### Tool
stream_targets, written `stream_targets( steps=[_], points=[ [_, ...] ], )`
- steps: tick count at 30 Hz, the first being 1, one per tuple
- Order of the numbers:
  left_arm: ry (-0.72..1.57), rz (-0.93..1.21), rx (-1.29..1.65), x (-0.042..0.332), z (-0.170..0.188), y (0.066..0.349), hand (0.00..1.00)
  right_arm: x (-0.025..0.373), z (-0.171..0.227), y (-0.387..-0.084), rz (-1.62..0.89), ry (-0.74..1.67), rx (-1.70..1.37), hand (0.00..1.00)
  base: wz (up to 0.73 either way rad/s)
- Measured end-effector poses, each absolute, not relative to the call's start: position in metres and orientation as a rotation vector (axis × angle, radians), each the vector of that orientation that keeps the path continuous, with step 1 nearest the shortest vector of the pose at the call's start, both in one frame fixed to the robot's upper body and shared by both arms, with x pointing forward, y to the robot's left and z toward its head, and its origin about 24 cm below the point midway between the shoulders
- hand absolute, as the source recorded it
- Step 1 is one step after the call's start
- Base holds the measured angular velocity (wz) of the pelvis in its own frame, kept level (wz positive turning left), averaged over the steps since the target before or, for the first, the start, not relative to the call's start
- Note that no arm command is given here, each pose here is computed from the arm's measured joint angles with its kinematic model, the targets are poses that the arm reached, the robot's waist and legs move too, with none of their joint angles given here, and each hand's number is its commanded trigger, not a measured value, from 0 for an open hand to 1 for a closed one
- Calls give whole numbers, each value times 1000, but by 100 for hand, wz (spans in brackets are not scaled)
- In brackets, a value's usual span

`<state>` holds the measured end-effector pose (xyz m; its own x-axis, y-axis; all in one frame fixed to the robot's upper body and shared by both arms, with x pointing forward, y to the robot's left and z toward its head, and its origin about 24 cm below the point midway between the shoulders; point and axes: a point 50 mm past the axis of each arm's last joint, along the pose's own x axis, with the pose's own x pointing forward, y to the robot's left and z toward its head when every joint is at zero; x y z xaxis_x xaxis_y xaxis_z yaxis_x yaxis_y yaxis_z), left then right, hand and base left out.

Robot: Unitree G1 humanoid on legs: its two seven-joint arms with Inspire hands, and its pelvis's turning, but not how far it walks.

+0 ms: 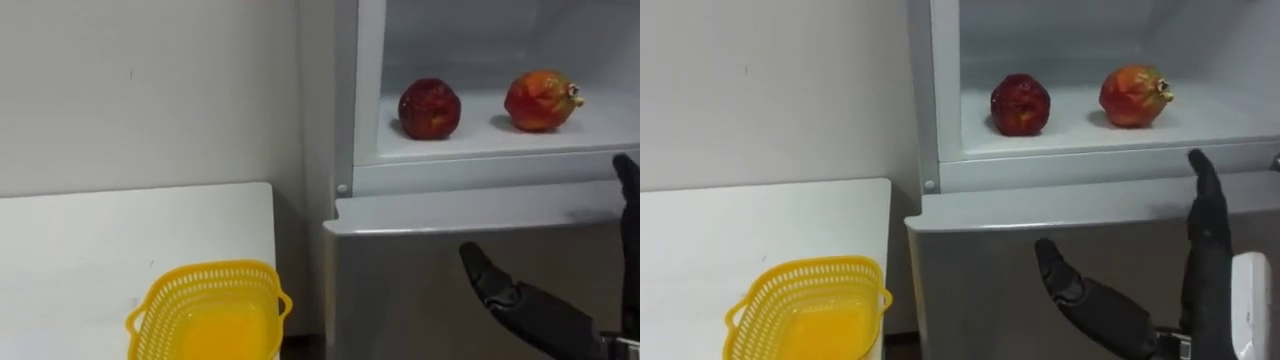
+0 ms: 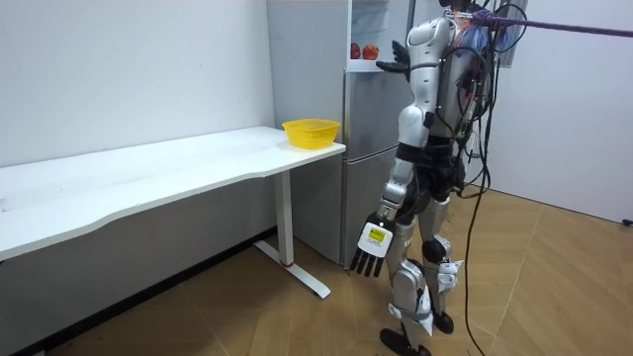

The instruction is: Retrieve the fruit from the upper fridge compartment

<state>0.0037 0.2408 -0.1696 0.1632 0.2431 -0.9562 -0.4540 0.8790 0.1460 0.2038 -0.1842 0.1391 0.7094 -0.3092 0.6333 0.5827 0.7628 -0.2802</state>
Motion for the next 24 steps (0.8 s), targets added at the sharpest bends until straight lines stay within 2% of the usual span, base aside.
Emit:
stream_targets(
  steps=[4,17,24],
  points=[
    [1321,508,-183,3,-169,242,0,206,157,-179,-501,-709,-477,0,10],
    [1347,477,-156,1,-170,242,0,208,165,-185,-518,-763,-515,0,4],
    [1347,506,-146,2,-168,250,0,227,177,-193,-514,-809,-634,0,4]
  ],
)
